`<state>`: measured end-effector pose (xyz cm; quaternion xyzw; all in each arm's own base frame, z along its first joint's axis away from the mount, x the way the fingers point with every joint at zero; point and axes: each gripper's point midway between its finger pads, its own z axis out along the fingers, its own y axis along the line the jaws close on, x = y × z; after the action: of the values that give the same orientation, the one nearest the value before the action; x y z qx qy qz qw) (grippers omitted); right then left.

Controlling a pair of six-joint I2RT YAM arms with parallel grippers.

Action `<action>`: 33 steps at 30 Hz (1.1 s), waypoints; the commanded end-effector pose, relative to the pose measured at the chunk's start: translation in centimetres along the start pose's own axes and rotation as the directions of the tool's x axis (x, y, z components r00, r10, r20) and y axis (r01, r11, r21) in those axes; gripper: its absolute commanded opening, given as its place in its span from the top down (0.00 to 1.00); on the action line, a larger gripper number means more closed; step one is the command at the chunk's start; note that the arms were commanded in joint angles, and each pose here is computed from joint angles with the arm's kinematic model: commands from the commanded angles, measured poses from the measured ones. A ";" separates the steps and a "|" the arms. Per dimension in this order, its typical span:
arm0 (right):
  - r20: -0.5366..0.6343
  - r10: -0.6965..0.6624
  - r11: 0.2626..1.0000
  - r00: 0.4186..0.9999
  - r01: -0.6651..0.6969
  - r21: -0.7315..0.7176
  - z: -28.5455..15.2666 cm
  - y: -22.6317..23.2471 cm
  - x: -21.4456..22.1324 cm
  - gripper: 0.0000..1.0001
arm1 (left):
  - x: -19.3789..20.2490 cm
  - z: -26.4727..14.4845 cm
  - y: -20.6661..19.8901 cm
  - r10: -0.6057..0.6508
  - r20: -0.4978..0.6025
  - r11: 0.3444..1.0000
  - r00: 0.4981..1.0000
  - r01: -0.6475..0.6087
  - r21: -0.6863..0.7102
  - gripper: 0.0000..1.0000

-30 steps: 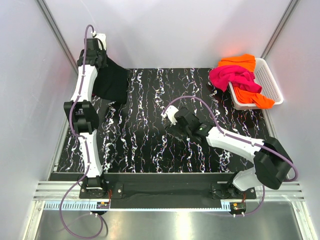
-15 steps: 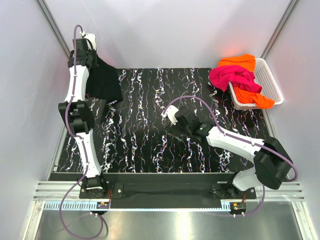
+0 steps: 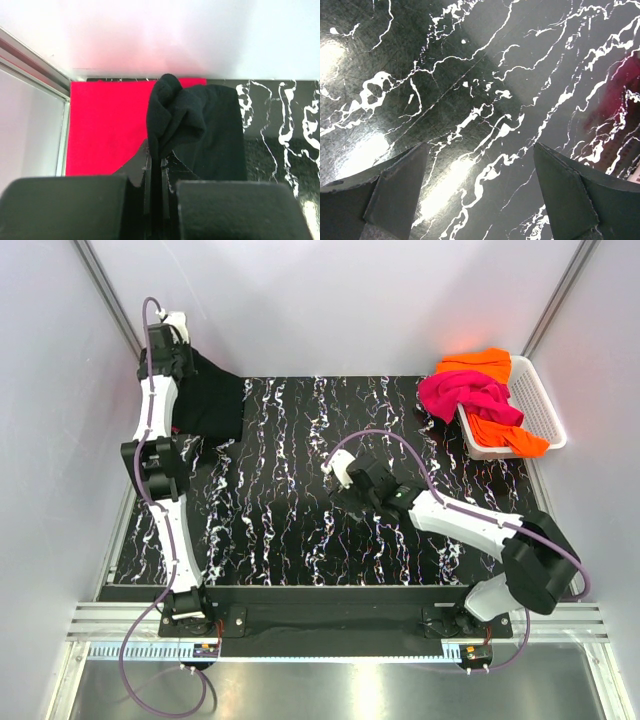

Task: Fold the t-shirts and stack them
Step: Neatly place the folded tshirt to the corner

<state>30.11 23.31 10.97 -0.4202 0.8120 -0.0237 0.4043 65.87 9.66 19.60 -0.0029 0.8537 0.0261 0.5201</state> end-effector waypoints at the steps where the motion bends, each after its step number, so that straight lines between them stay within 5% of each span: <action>1: 0.040 0.048 0.999 0.998 -0.048 -0.011 0.1 -0.3 -1.9 0.07 | -6.3 -0.4 1.7 -0.015 0.226 1.000 0.974 0.018 -0.015 1.00; 15: -0.019 0.086 0.996 0.996 -0.087 -0.033 1.2 0.6 -1.1 0.07 | -4.0 3.4 7.1 -0.122 0.301 0.990 0.946 0.137 -0.029 0.97; 18: -0.025 0.100 0.994 0.995 -0.101 -0.044 1.3 0.8 -1.2 0.07 | -3.2 4.2 9.1 -0.109 0.325 0.984 0.940 0.149 -0.101 0.81; 20: -0.031 0.108 0.992 0.994 -0.109 -0.058 1.4 1.1 -1.2 0.07 | -2.4 5.0 11.1 -0.151 0.350 0.964 0.924 0.216 -0.154 0.63; 21: -0.037 0.124 0.990 0.992 -0.126 -0.063 1.4 1.3 -1.0 0.07 | -2.4 5.1 11.5 -0.148 0.355 0.960 0.923 0.220 -0.171 0.47; 23: -0.041 0.140 0.986 0.989 -0.142 -0.081 1.2 1.7 -0.9 0.08 | -3.5 4.9 11.1 -0.137 0.390 0.959 0.910 0.220 -0.177 0.44; 26: -0.035 0.172 0.981 0.984 -0.175 -0.085 1.0 1.9 -1.2 0.08 | -5.0 3.6 10.7 -0.105 0.394 0.948 0.913 0.211 -0.238 0.01; 33: 0.009 0.294 0.951 0.956 -0.292 -0.105 -0.9 1.9 -2.2 0.07 | -6.7 -2.0 7.4 -0.092 0.316 0.941 0.944 0.186 -0.282 0.01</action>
<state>28.82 25.02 8.84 -0.3648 0.8601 0.0372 0.3546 69.22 18.62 14.66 -0.1440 0.7997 0.0892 0.5760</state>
